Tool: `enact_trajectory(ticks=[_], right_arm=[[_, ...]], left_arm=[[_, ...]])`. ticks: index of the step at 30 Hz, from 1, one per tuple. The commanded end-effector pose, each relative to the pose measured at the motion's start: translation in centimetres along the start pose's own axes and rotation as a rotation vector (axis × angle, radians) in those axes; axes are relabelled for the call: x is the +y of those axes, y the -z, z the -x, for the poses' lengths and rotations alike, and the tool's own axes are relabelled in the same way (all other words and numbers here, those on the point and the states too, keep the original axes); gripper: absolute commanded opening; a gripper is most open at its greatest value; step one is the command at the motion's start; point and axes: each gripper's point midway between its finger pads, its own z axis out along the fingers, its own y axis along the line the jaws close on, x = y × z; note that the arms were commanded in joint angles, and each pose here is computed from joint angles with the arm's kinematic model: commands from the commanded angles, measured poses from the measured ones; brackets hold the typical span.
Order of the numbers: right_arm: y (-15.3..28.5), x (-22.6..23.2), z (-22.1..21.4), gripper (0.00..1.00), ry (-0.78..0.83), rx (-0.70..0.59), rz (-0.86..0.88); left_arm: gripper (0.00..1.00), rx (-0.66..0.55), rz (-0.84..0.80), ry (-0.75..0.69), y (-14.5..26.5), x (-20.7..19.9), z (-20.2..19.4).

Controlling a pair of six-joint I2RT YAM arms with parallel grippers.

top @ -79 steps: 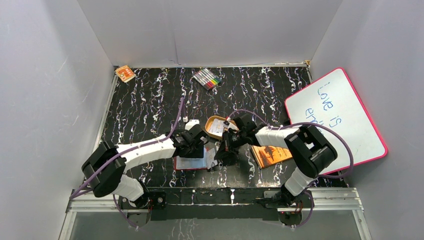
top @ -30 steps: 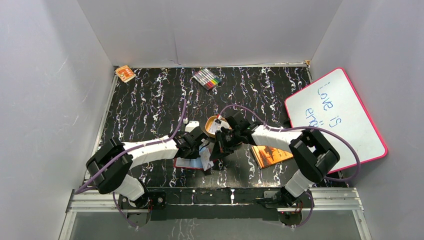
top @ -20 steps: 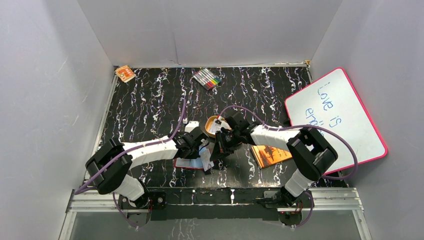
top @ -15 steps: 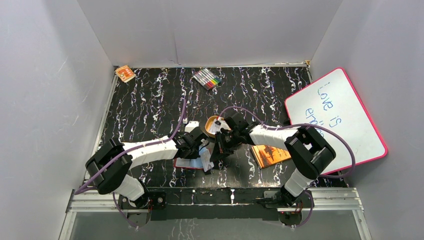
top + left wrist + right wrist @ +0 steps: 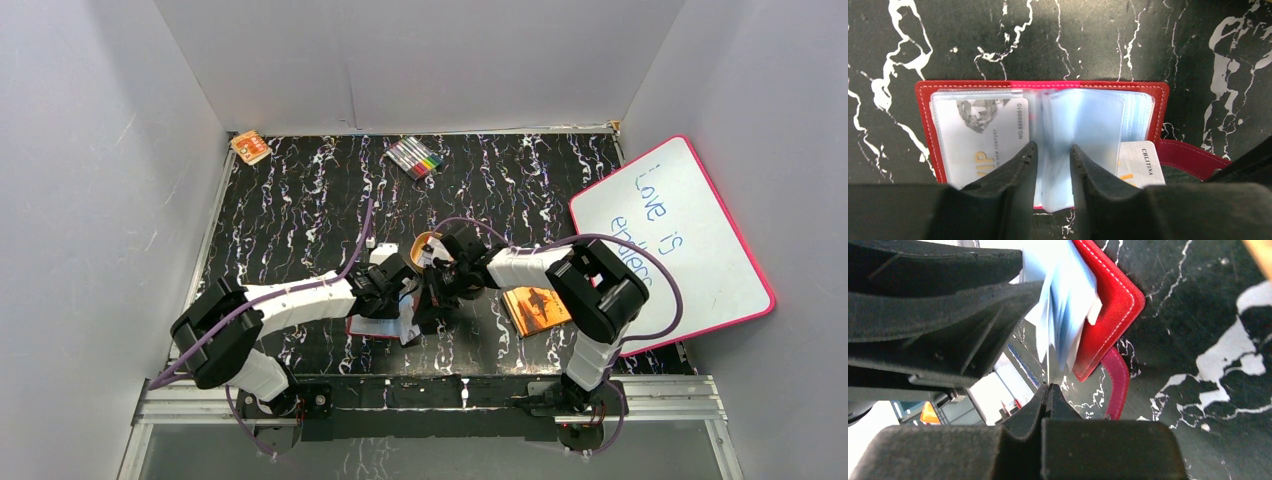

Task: Put the credit cards into the card holder
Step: Turn over the card slot in the card holder.

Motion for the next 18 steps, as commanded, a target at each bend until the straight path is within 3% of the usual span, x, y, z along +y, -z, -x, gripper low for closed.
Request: enact_trajectory(ticks=[1, 7, 18], right_arm=[[-0.4, 2.6, 1.4, 0.0, 0.059, -0.022, 0.085], [-0.8, 2.9, 1.6, 0.0, 0.059, -0.025, 0.089], [-1.5, 4.4, 1.9, 0.0, 0.085, -0.031, 0.1]], left_arm=[[0.35, 0.005, 0.008, -0.028, 2.0, 0.4, 0.6], [0.53, -0.045, -0.01, -0.043, 4.3, 0.1, 2.8], [0.57, -0.113, -0.015, 0.008, 7.3, 1.0, 4.4]])
